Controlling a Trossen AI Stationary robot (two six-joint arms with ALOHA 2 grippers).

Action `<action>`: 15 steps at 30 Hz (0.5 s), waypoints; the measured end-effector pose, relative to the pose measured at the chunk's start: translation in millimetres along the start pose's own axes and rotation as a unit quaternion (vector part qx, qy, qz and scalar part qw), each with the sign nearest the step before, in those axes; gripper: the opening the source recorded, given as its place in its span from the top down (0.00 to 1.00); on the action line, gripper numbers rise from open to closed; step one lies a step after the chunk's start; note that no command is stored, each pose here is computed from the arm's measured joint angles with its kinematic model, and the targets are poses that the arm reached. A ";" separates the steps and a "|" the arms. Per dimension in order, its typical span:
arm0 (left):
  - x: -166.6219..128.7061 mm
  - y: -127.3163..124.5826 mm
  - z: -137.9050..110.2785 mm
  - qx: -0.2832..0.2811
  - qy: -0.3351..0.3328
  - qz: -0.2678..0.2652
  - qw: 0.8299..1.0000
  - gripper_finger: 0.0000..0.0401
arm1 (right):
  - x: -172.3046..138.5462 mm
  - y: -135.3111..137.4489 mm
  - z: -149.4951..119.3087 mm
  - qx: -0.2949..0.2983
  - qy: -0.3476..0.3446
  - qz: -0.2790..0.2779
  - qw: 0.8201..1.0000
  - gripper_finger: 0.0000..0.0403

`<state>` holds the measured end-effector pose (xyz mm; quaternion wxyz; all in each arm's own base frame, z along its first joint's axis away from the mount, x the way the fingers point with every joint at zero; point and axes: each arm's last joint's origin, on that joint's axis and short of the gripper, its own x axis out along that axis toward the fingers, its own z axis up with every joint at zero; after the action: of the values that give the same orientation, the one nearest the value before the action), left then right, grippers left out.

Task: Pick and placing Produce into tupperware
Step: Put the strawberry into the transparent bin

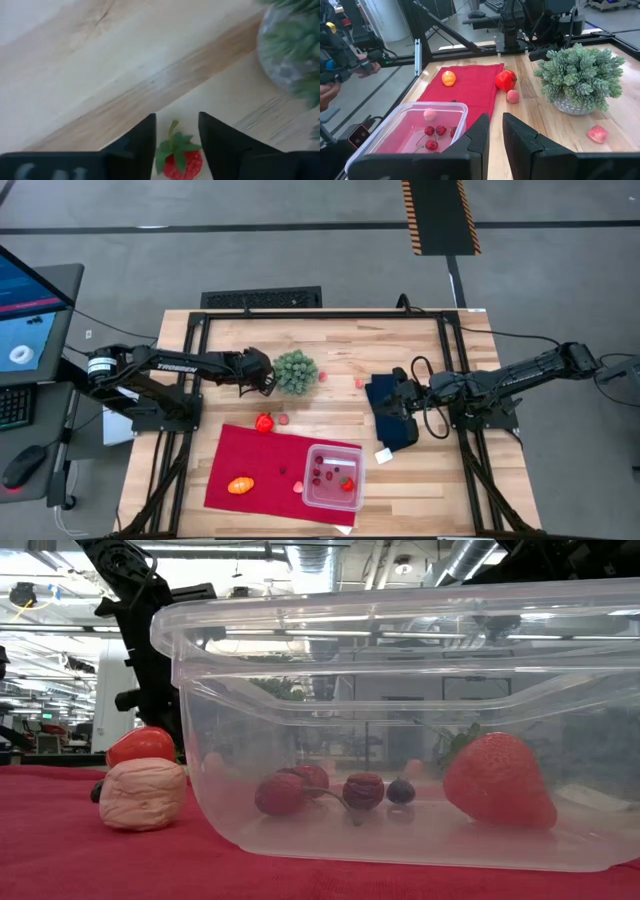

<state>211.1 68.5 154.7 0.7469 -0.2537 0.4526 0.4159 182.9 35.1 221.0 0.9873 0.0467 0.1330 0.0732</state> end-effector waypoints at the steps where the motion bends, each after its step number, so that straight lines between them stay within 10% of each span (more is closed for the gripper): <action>1: 0.0 0.4 -0.6 -0.004 0.003 0.002 1.000 0.63 | 0.0 -0.1 0.0 0.000 0.000 0.000 1.000 0.81; 15: 5.0 3.3 -7.3 -0.038 0.010 -0.001 0.999 0.52 | 0.0 0.0 0.0 0.000 0.000 0.000 1.000 0.81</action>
<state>206.1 66.7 146.9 0.7322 -0.2869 0.4437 0.4297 182.9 35.0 221.0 0.9873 0.0467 0.1331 0.0731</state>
